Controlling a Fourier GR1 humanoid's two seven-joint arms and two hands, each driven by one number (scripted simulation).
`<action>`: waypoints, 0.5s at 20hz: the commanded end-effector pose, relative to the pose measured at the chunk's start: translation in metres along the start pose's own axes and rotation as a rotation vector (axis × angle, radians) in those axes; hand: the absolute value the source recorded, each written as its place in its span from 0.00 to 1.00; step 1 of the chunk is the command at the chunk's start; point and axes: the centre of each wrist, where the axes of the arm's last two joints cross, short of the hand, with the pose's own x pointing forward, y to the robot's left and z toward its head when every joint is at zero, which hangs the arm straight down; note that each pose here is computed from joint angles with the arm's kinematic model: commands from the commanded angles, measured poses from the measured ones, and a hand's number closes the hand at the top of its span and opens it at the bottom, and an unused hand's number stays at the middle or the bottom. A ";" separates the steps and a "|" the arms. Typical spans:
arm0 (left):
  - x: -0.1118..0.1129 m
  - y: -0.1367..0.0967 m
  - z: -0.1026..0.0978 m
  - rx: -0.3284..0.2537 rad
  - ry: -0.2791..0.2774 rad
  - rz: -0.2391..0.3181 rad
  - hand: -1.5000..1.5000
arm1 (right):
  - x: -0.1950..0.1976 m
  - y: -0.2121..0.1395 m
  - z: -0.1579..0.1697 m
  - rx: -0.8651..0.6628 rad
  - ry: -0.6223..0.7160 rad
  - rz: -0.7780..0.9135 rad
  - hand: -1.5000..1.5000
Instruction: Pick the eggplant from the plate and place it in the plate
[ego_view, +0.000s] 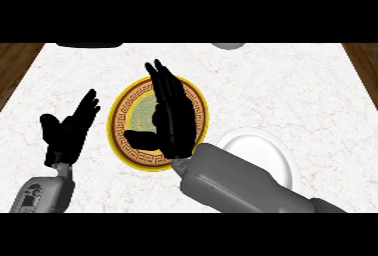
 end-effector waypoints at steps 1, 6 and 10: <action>-0.003 0.003 0.003 0.018 -0.011 0.007 0.50 | 0.010 -0.012 0.005 -0.044 0.145 -0.233 0.00; 0.003 0.009 0.003 0.000 -0.009 -0.006 0.50 | -0.006 -0.017 0.013 0.025 0.191 -0.331 0.00; 0.002 0.018 0.001 0.034 0.000 0.018 0.50 | -0.036 -0.024 0.033 0.061 0.141 -0.353 0.00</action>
